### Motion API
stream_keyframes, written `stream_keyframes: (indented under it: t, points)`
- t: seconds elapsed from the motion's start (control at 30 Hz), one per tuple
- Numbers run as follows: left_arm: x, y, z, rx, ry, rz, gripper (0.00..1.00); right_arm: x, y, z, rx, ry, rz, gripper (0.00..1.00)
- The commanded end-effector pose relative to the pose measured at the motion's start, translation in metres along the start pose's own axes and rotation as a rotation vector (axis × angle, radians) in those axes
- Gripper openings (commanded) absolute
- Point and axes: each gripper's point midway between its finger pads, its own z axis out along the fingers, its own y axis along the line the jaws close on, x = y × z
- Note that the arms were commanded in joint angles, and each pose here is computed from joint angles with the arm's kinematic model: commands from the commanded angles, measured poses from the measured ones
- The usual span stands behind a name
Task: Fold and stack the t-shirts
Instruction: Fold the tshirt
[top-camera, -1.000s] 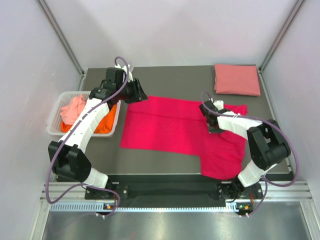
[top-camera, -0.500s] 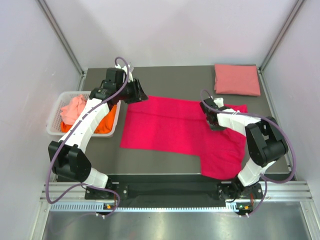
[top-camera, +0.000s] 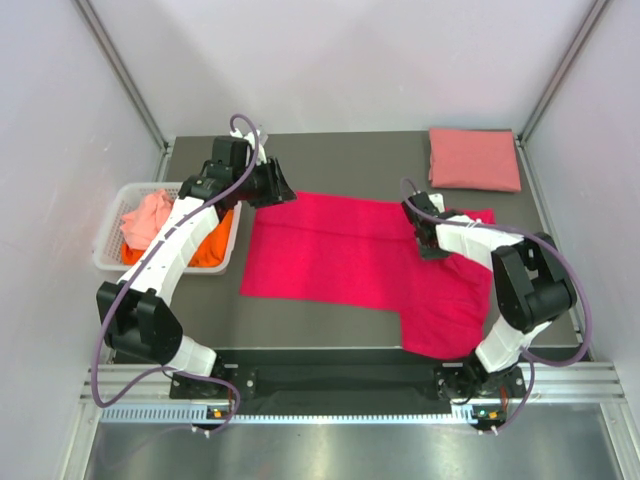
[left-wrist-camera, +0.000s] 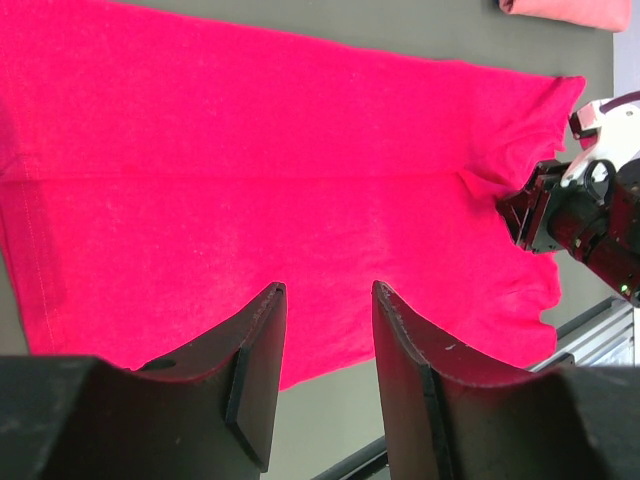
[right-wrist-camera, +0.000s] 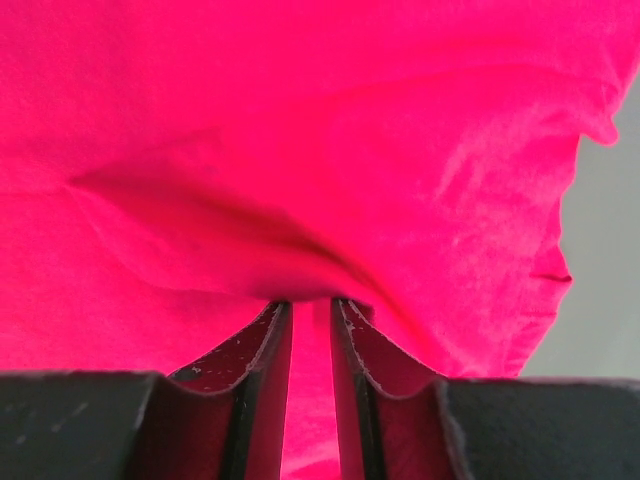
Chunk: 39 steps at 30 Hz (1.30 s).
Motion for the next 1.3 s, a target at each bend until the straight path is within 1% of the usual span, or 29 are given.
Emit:
stream_keyframes:
  t: [0.0, 0.13, 0.43, 0.57, 0.73, 0.83, 1.13, 1.27]
  points:
    - [-0.01, -0.005, -0.004, 0.017, -0.047, 0.032, 0.45, -0.028, 0.005, -0.003, -0.049, -0.055, 0.024, 0.22]
    - [-0.01, -0.003, -0.004, 0.009, -0.047, 0.032, 0.45, -0.03, 0.008, -0.004, -0.069, -0.064, 0.023, 0.22]
    - [-0.01, -0.003, -0.003, 0.007, -0.048, 0.033, 0.45, -0.025, 0.007, 0.006, -0.059, -0.032, 0.015, 0.19]
    - [-0.009, -0.002, -0.002, 0.005, -0.042, 0.036, 0.45, -0.023, 0.01, 0.009, -0.077, -0.019, 0.007, 0.11]
    - [-0.011, -0.002, -0.004, -0.002, -0.05, 0.04, 0.45, -0.025, 0.01, 0.003, -0.091, -0.029, 0.017, 0.06]
    - [-0.012, -0.002, -0.005, -0.001, -0.052, 0.042, 0.45, -0.028, 0.008, 0.0, -0.098, -0.032, 0.022, 0.0]
    - [-0.012, -0.001, -0.006, -0.008, -0.053, 0.045, 0.45, -0.038, 0.007, -0.026, -0.166, -0.049, 0.063, 0.0]
    - [-0.011, -0.001, -0.003, -0.004, -0.045, 0.043, 0.45, -0.039, 0.009, -0.036, -0.241, -0.041, 0.09, 0.0]
